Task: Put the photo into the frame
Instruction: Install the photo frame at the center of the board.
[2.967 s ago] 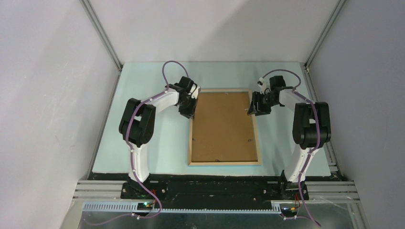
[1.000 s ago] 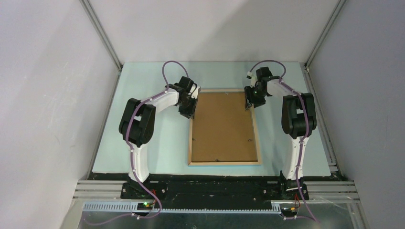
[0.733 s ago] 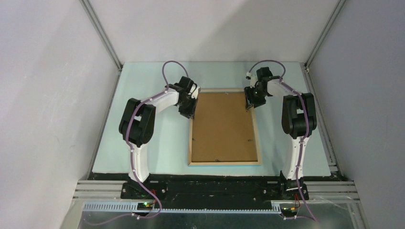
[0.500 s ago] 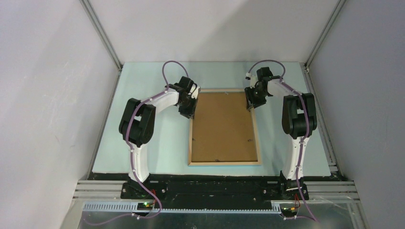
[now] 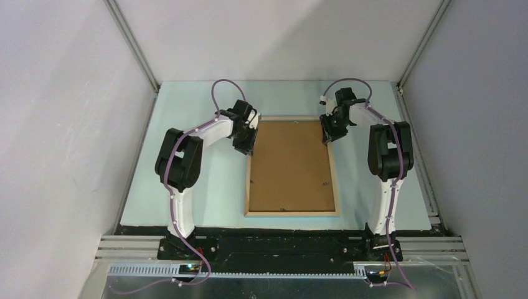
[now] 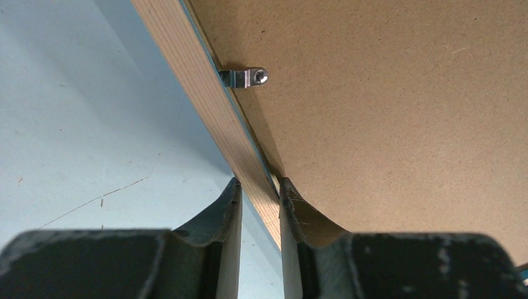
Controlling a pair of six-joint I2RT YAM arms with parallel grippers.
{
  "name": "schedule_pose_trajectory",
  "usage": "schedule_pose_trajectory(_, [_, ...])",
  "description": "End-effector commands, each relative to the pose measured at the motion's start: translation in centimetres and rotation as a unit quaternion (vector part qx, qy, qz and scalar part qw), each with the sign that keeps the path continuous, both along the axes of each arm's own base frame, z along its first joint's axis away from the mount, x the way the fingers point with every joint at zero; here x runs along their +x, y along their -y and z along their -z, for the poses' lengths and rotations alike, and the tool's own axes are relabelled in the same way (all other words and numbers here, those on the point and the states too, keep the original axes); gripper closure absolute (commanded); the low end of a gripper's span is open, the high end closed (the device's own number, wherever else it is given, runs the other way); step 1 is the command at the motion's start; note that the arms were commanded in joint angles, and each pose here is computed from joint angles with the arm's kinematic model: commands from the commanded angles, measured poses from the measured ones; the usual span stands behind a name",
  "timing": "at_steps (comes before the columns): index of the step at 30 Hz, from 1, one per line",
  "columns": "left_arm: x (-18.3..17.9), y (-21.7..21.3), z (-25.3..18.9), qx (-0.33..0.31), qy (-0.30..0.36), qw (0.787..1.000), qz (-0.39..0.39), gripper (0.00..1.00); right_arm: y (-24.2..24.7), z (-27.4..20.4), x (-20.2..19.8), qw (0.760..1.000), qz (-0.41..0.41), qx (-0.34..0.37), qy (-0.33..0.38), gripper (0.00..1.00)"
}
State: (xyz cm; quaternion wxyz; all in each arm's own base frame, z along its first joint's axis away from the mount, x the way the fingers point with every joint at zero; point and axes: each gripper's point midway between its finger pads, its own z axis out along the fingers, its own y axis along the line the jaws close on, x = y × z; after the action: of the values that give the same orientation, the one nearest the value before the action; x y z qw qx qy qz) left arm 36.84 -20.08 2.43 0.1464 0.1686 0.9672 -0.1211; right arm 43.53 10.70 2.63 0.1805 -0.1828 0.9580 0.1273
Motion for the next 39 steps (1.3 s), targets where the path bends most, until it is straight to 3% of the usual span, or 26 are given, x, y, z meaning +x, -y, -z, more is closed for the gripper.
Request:
schedule_pose_trajectory(1, [0.9, 0.4, -0.7, -0.006, 0.024, 1.000, 0.018, 1.00, -1.5, -1.4, -2.5, 0.998, -0.045, 0.025, -0.032, 0.62])
schedule_pose_trajectory(15, [0.8, 0.1, -0.8, -0.001, 0.027, 0.999, 0.017, 1.00, -1.0, -1.3, -2.8, 0.997, -0.061, 0.021, -0.041, 0.50])
schedule_pose_trajectory(23, [0.7, 0.0, -0.8, 0.001, 0.027, 1.000, 0.016, 1.00, -0.3, -1.3, -2.9, 0.997, -0.061, 0.023, -0.044, 0.49])
schedule_pose_trajectory(39, [0.7, -0.4, -0.8, 0.000, 0.025, 1.000, 0.013, 1.00, -0.1, -1.5, -1.4, 0.998, -0.029, 0.047, -0.036, 0.64])
